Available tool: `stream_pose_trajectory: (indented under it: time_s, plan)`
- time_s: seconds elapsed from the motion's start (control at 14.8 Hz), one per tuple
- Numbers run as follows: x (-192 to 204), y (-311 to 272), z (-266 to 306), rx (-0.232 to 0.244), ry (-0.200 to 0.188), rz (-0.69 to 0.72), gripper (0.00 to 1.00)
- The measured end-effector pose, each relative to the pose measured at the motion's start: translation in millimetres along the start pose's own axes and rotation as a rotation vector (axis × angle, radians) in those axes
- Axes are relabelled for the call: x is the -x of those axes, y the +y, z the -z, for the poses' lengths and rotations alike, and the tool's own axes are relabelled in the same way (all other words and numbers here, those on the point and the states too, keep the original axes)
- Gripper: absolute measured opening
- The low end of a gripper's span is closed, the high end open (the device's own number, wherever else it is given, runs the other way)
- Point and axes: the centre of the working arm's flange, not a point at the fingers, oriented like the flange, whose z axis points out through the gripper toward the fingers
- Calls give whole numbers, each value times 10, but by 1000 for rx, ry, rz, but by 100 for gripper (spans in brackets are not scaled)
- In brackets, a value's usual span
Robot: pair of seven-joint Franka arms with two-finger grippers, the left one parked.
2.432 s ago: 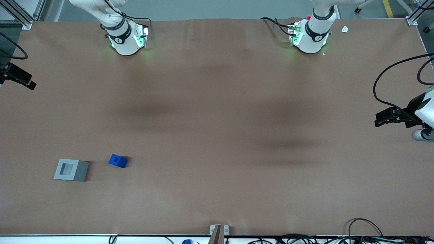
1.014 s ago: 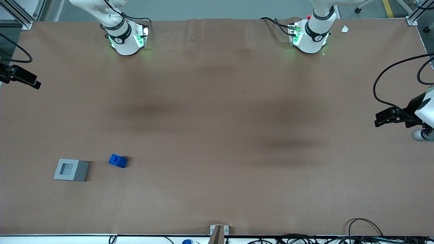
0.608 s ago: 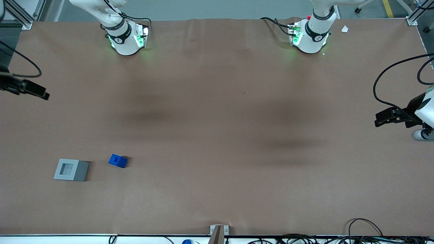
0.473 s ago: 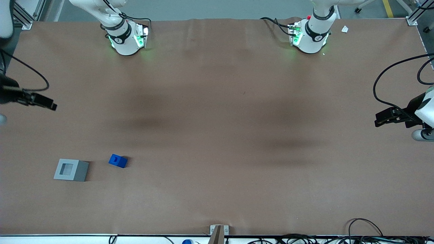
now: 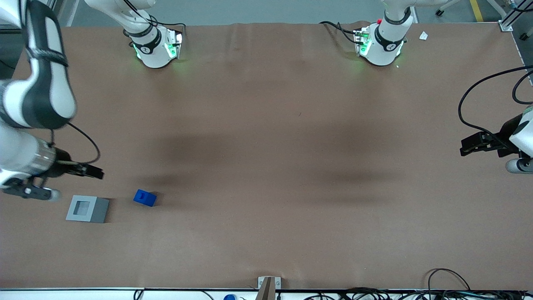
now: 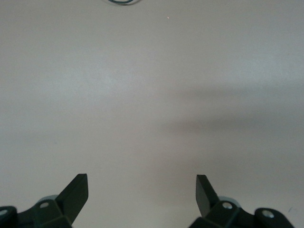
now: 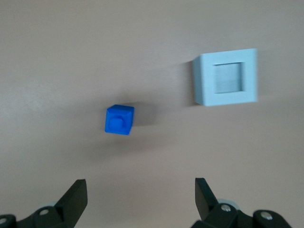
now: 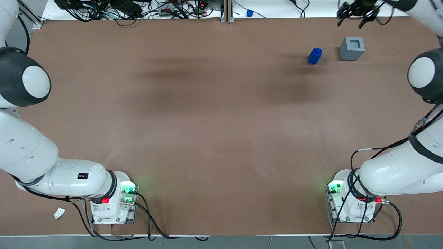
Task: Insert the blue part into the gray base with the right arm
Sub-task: 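Reach the open right gripper down to the blue block, then close the right gripper on the blue block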
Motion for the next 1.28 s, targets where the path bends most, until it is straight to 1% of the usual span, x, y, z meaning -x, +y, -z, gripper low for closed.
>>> stream_pose_trajectory:
  time_s: [0.34, 0.47, 0.54, 0.68, 0.88, 1.28]
  plan:
    - [-20, -445, -897, 25, -69, -29, 100]
    - [-62, -495, -1179, 27, -66, -62, 100]
    - [-86, -499, -1299, 17, -63, -95, 100]
    - [-124, -520, -1484, -20, -65, -165, 100]
    - [-188, -542, -1556, -31, -61, -205, 100]
    - [-246, -552, -1582, -40, -29, -208, 100]
